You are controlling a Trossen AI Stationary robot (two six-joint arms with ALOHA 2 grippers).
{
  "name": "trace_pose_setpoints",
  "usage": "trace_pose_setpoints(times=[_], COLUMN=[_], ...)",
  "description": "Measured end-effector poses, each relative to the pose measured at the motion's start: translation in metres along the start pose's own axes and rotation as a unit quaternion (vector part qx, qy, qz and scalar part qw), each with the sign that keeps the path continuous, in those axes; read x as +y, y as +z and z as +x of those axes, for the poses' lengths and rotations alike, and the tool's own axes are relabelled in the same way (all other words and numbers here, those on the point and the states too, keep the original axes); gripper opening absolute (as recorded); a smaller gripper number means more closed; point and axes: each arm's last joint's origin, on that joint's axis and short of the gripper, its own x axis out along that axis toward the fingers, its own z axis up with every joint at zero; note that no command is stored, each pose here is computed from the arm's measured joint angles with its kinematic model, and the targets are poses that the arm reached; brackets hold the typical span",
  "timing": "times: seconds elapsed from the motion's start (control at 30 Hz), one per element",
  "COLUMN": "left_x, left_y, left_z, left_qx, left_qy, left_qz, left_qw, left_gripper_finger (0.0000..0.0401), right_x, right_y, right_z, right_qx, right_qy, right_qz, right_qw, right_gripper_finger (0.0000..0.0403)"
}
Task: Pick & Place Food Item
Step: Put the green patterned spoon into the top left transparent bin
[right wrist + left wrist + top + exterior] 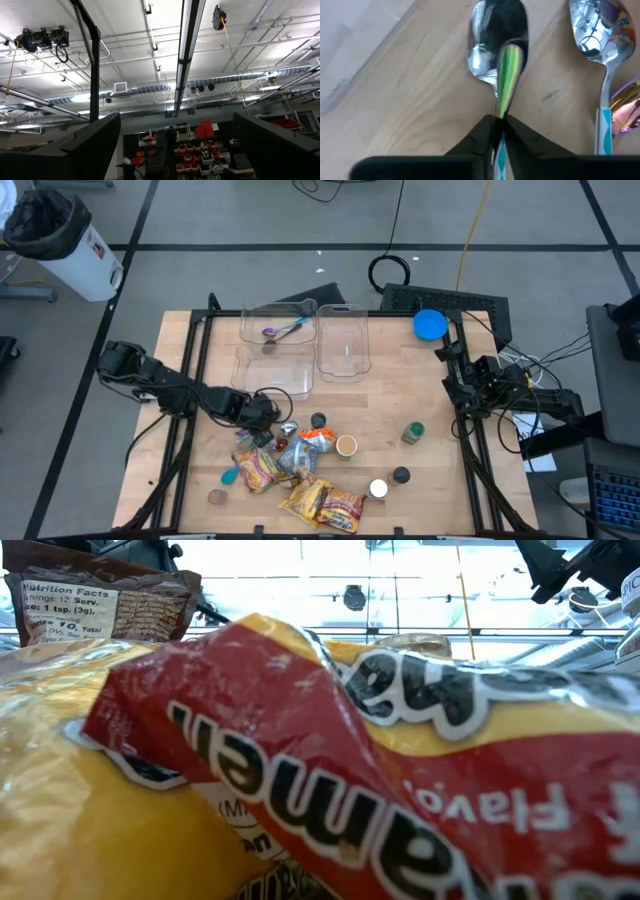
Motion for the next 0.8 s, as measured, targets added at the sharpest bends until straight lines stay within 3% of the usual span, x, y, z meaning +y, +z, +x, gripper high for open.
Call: trace_pose_setpoints(times=[0.13,0.37,0.57,0.8], left_x=[0.000,0.000,0.001,0.001], left_y=[0.000,0.000,0.002,0.002], left_z=[-0.003,-0.013,-0.016,-0.015], left_qx=[-0.002,-0.001,-0.011,-0.015], left_qy=[-0.009,-0.042,-0.045,-0.042], left_qz=[0.000,-0.005,-0.010,-0.008], left_qw=[1.000,0.999,0.999,0.999], left_gripper_finger=[0.0011,0.0030,0.0009,0.0064], right_x=[0.000,0.000,0.000,0.000], right_y=[0.000,0.000,0.000,0.000], right_z=[0.000,0.000,0.000,0.000], right_qx=[0.000,0.000,-0.001,-0.001], right_qy=[0.000,0.000,0.000,0.000], right_qz=[0.000,0.000,0.000,0.000], right_qw=[1.000,1.000,1.000,1.000], right_gripper_finger=[0.0380,0.0380,0.0380,0.0380])
